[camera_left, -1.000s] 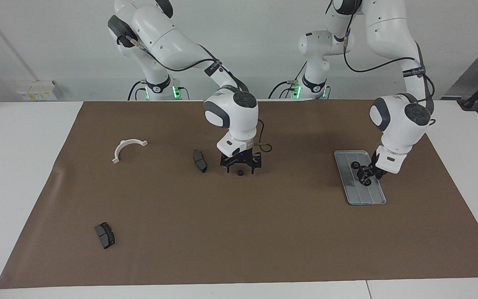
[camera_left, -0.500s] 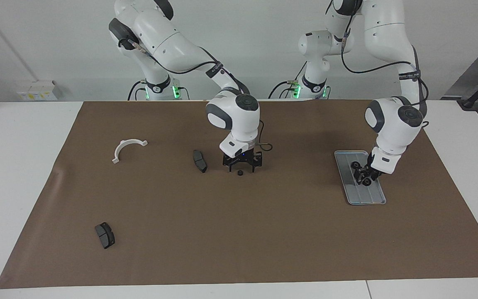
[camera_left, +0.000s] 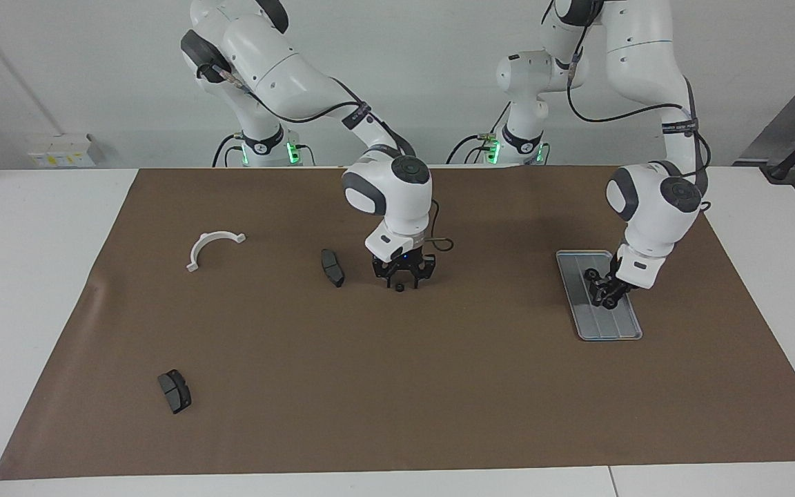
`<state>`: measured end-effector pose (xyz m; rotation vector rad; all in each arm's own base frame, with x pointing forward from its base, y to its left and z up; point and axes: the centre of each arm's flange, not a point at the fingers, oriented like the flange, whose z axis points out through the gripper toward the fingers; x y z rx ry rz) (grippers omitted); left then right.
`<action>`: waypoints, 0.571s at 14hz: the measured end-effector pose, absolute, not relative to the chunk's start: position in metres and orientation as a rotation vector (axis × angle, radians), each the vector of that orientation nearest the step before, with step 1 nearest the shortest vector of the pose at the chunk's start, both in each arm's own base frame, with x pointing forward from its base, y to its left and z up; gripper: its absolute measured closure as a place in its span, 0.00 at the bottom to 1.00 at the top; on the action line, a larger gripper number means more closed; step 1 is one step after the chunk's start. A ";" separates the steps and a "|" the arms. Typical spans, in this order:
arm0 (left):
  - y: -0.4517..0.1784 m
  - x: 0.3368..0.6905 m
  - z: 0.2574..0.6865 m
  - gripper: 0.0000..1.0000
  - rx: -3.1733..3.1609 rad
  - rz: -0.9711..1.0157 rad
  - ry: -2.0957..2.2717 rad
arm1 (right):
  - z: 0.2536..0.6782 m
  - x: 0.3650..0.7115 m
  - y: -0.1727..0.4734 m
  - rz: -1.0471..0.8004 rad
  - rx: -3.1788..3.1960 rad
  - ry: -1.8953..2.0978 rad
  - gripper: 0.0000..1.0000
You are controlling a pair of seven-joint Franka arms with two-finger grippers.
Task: Place bearing gear from tray to pile
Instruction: 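Grasp the mid-table gear with the right gripper while the left gripper grasps another, then place the gear near the dark bracket with the right gripper while the left carries another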
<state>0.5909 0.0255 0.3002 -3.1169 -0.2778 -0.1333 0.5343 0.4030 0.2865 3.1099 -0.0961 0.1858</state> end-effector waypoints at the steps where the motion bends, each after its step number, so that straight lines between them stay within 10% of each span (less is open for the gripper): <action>1: 0.026 0.591 0.300 0.53 -3.117 -0.133 -0.278 | 0.287 0.534 0.403 0.186 3.110 -0.096 0.40; 5: 0.025 0.591 0.301 0.65 -3.118 -0.138 -0.276 | 0.288 0.535 0.403 0.190 3.112 -0.097 0.77; 8: 0.025 0.592 0.302 0.65 -3.118 -0.141 -0.276 | 0.293 0.538 0.405 0.220 3.133 -0.101 0.77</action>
